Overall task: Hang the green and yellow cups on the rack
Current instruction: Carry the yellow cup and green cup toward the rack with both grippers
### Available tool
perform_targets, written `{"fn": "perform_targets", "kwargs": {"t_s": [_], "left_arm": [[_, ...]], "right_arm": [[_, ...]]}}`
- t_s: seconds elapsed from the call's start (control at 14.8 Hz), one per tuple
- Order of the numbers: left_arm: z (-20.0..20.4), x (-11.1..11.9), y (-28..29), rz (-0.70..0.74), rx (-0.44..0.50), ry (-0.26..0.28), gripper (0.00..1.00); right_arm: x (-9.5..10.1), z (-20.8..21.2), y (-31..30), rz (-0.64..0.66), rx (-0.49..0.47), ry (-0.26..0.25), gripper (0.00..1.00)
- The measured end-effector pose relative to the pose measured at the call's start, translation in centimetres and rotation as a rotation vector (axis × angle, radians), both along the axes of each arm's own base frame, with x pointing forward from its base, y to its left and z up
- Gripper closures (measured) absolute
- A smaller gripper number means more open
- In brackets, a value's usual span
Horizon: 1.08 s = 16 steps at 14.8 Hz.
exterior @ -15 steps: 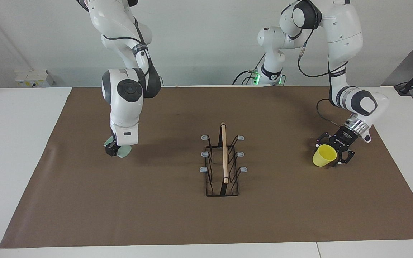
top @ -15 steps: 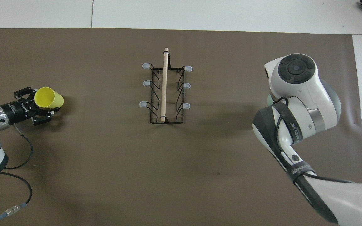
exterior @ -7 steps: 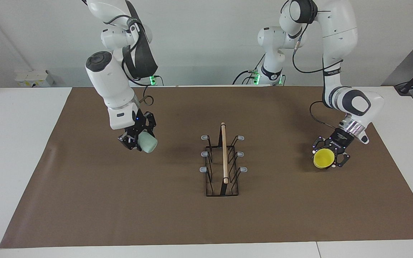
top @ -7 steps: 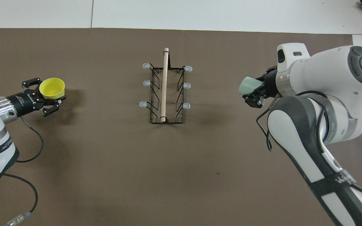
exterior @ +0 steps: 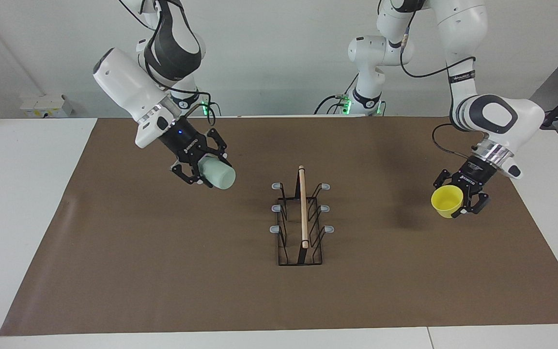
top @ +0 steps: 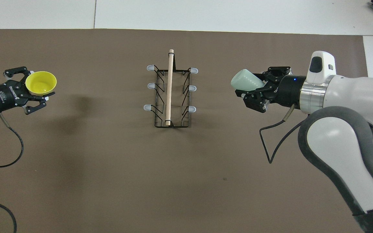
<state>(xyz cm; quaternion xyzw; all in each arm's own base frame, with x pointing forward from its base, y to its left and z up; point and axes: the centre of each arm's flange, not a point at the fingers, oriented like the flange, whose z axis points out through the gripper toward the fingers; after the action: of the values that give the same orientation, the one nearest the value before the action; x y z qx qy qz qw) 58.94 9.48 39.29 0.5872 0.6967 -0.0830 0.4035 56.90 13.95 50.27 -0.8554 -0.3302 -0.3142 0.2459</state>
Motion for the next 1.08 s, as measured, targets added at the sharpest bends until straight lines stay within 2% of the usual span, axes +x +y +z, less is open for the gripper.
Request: {"fn": "perform_targets", "kwargs": {"t_s": [0.2, 0.41, 0.54, 0.68, 0.81, 0.95, 1.08], "left_arm": [[3.8, 0.2, -2.5, -0.17, 0.175, -0.037, 0.32], [6.4, 1.0, -6.6, -0.313, 0.3, -0.071, 0.32], [7.2, 1.3, -9.7, -0.461, 0.464, -0.077, 0.32], [7.8, 1.3, -14.0, -0.583, 0.593, -0.079, 0.32], [7.8, 1.0, -18.2, -0.664, 0.699, -0.08, 0.32], [8.0, 0.7, -22.2, -0.714, 0.807, -0.124, 0.32], [8.1, 0.2, -25.9, -0.747, 0.881, -0.209, 0.32]], "right_arm": [[-1.6, -1.3, 1.5, -0.055, 0.151, -0.053, 0.3], [-3.6, -2.1, 3.1, -0.107, 0.313, -0.136, 0.3], [-4.8, -3.0, 3.9, -0.143, 0.406, -0.202, 0.3], [-5.7, -4.2, 4.7, -0.181, 0.47, -0.265, 0.3], [-6.4, -5.3, 5.7, -0.191, 0.512, -0.304, 0.3], [-6.7, -6.4, 6.5, -0.182, 0.53, -0.333, 0.3], [-6.9, -7.4, 7.5, -0.183, 0.553, -0.361, 0.3]]}}
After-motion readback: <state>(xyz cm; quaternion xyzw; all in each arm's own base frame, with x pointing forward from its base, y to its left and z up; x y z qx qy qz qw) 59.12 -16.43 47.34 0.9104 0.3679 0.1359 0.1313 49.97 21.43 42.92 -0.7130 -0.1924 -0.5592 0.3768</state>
